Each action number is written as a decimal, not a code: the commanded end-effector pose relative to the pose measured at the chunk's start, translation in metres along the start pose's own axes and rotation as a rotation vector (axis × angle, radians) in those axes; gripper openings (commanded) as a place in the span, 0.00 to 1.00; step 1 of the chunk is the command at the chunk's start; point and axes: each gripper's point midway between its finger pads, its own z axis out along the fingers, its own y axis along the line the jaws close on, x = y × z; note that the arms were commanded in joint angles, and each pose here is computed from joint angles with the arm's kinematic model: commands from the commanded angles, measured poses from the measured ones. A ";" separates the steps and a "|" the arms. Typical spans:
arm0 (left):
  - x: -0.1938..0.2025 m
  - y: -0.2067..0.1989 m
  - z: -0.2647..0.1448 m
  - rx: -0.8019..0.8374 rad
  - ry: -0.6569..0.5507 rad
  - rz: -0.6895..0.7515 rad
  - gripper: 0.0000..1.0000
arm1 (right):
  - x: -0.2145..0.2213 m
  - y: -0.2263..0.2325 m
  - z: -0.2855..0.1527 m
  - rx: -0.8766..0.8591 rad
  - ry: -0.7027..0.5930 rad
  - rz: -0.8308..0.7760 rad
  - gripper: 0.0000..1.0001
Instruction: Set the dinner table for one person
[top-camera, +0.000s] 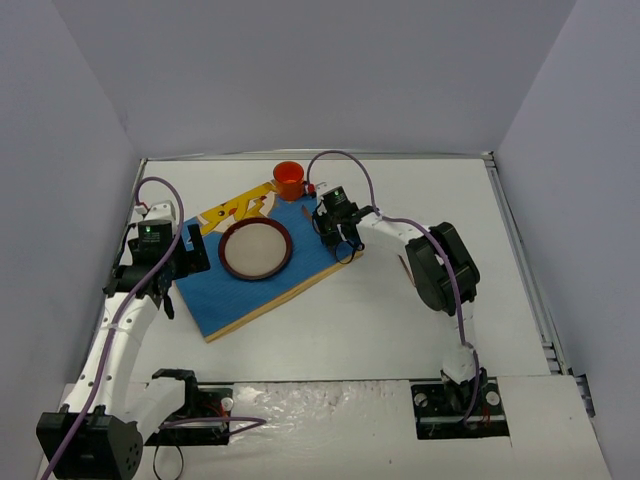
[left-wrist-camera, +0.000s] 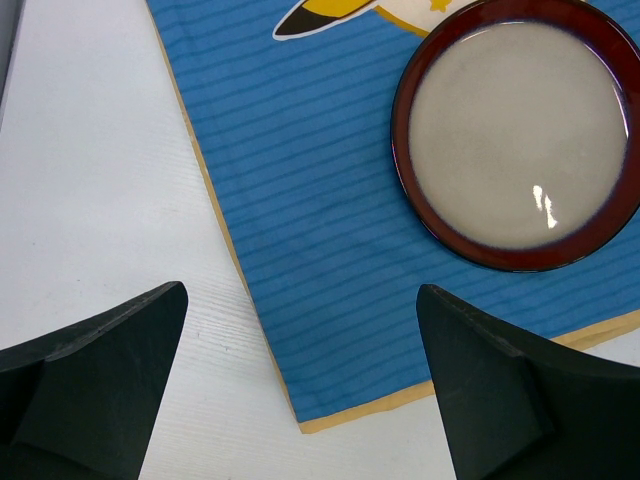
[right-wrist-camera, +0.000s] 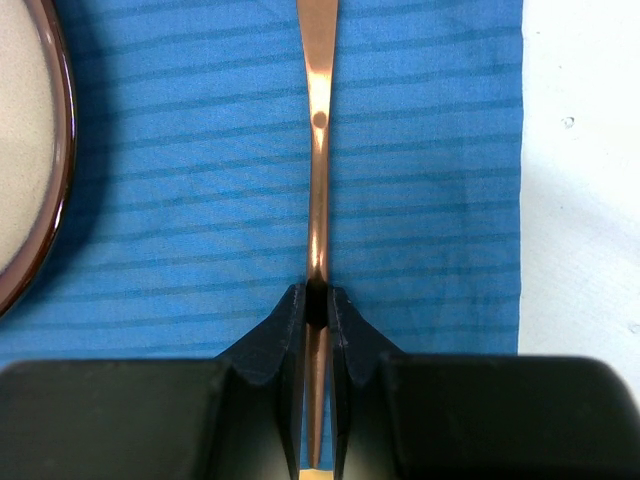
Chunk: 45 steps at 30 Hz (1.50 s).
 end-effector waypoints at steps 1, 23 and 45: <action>-0.019 -0.003 -0.005 0.012 -0.055 -0.006 0.97 | -0.035 -0.002 -0.011 0.015 -0.096 -0.050 0.00; -0.019 -0.003 -0.006 0.017 -0.057 -0.006 0.97 | -0.033 -0.011 -0.007 0.032 -0.083 -0.073 0.00; -0.019 -0.003 -0.006 0.016 -0.056 -0.006 0.97 | -0.031 -0.014 -0.018 0.038 -0.086 -0.053 0.29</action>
